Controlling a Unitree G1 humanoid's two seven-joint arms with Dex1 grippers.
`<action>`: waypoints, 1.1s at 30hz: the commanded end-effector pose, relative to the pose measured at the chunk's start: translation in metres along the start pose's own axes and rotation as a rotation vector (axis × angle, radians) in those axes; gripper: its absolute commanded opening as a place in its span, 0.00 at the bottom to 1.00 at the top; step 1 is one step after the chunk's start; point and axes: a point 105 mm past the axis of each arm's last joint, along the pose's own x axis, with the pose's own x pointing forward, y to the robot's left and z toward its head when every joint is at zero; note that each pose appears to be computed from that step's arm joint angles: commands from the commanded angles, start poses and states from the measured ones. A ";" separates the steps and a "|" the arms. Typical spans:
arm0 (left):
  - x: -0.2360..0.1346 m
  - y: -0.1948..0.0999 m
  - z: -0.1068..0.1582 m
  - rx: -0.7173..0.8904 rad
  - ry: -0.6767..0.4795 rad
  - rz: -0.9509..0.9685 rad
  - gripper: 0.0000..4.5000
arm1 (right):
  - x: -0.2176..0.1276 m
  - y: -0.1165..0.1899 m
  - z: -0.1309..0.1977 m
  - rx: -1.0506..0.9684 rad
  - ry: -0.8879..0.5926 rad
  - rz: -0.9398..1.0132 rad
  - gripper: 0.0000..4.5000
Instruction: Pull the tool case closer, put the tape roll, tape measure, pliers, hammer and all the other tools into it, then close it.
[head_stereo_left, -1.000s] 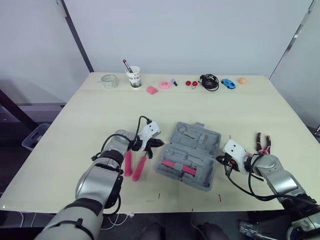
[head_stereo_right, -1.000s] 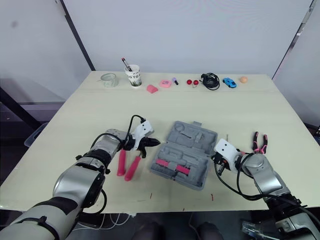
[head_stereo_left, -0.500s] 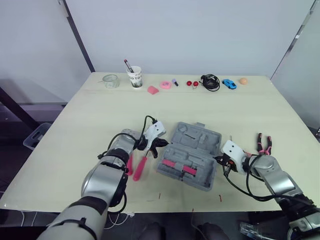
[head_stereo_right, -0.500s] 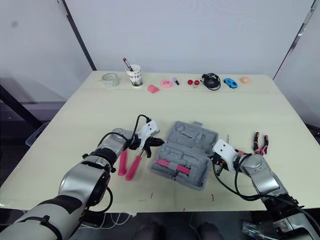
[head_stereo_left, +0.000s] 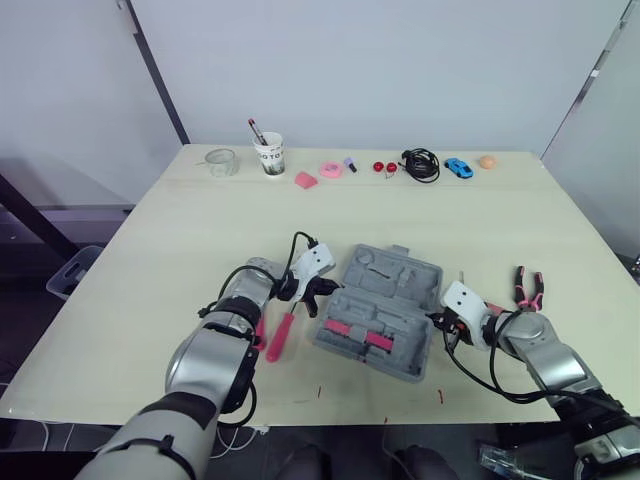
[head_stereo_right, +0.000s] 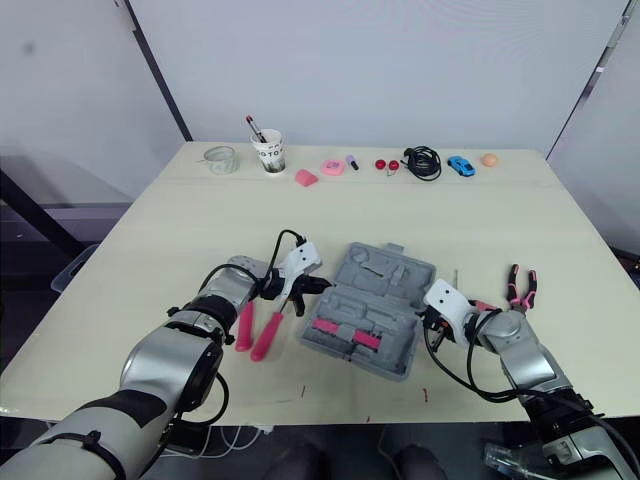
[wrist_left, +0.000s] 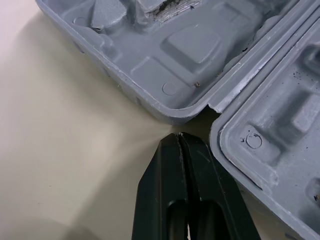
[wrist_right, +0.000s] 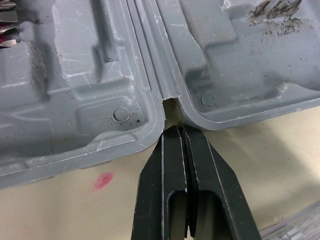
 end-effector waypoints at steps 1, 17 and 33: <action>0.008 -0.012 -0.001 0.003 0.014 -0.074 0.02 | -0.001 -0.002 0.012 -0.029 -0.044 -0.004 0.00; 0.005 -0.031 -0.012 -0.024 0.052 -0.229 0.02 | 0.000 0.011 0.011 -0.024 -0.058 0.080 0.00; -0.007 -0.045 -0.022 -0.038 0.106 -0.288 0.02 | -0.005 0.016 0.015 -0.052 -0.058 0.148 0.00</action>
